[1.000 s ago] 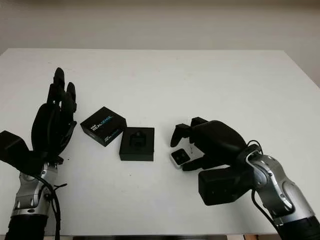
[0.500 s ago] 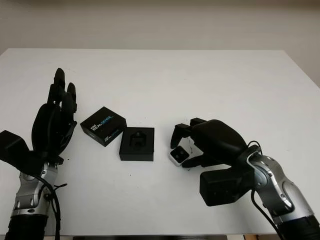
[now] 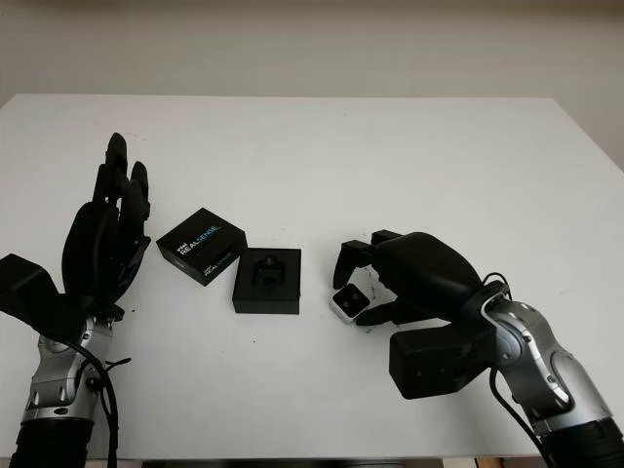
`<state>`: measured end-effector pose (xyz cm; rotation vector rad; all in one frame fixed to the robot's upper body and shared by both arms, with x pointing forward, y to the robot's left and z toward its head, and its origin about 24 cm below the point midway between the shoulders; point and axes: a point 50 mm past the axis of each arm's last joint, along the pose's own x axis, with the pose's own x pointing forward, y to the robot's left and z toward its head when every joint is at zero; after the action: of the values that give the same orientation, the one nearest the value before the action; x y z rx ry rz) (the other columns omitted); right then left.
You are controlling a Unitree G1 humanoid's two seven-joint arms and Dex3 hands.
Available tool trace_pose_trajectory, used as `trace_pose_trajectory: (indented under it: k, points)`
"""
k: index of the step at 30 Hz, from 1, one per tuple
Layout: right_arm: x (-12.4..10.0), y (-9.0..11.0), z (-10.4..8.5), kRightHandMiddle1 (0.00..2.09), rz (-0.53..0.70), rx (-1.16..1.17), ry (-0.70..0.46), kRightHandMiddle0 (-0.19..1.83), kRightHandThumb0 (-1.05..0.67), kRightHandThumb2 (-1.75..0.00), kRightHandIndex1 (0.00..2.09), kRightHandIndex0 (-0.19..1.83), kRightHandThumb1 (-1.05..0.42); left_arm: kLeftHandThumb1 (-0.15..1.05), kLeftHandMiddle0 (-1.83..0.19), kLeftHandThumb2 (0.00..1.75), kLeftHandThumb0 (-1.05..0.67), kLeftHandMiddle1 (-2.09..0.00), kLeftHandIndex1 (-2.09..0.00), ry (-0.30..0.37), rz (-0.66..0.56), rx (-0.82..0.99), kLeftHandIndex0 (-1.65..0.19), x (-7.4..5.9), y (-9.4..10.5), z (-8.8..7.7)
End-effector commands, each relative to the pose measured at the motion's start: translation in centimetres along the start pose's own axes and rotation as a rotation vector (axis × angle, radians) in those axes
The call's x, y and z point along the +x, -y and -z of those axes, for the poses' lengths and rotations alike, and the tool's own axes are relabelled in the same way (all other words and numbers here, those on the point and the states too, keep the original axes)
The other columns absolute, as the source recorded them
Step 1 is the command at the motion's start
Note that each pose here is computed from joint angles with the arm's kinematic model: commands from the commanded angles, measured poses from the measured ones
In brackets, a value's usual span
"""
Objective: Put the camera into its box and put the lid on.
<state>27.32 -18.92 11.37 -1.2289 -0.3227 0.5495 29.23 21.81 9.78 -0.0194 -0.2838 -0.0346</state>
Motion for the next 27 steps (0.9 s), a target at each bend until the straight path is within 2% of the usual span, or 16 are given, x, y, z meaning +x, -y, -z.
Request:
trace_pose_trajectory:
  k: [1,5,7,8,9,12,15,20,27]
  points:
    - [0.3,1.1,-0.1,1.4,0.053,0.024,0.008,0.46,-0.29,-0.06,2.02,0.32,-0.93,1.05,0.19,0.54,-0.76,0.0,0.0,0.009,0.003,0.01,0.19,-0.1,0.2,-0.3]
    - [0.5,2.0,0.0,1.46,0.092,0.105,-0.009,0.44,-0.32,-0.06,1.99,0.3,-0.93,1.05,0.19,0.53,-0.75,0.0,0.0,0.008,0.009,0.005,0.19,-0.1,0.3,-0.4]
    - [0.6,2.5,0.1,1.54,0.093,0.142,-0.022,0.42,-0.35,-0.06,1.68,0.14,-0.94,1.05,0.19,0.54,-0.74,0.0,0.0,0.005,0.008,0.007,0.19,-0.2,0.3,-0.4]
    - [0.7,2.6,0.1,1.56,0.092,0.151,-0.026,0.41,-0.36,-0.05,1.45,0.07,-0.95,1.05,0.19,0.54,-0.74,0.0,0.0,0.005,0.008,0.007,0.19,-0.2,0.3,-0.4]
    - [0.7,2.7,0.2,1.57,0.093,0.151,-0.029,0.4,-0.36,-0.05,1.35,0.05,-0.95,1.05,0.19,0.54,-0.74,0.0,0.0,0.004,0.009,0.007,0.19,-0.2,0.3,-0.4]
    - [0.6,2.8,0.3,1.54,0.102,0.161,-0.036,0.4,-0.37,-0.05,0.84,0.13,-0.94,1.05,0.19,0.54,-0.74,0.0,0.0,0.003,0.007,0.011,0.19,-0.3,0.4,-0.3]
    - [0.6,2.8,0.6,1.52,0.109,0.213,-0.047,0.41,-0.37,-0.05,0.56,0.19,-0.94,1.05,0.19,0.54,-0.74,0.0,0.0,-0.004,0.006,0.006,0.19,-0.4,0.4,-0.3]
    - [0.6,2.8,0.8,1.54,0.108,0.327,-0.069,0.37,-0.36,-0.06,0.33,0.2,-0.96,1.05,0.19,0.53,-0.73,0.0,0.0,-0.007,0.004,-0.001,0.19,-0.5,0.5,-0.3]
    - [0.8,2.7,0.8,1.53,0.124,0.517,-0.115,0.27,-0.36,-0.06,0.19,0.17,-0.97,1.05,0.19,0.52,-0.73,0.0,0.0,-0.007,-0.006,-0.004,0.19,-0.5,0.7,-0.1]
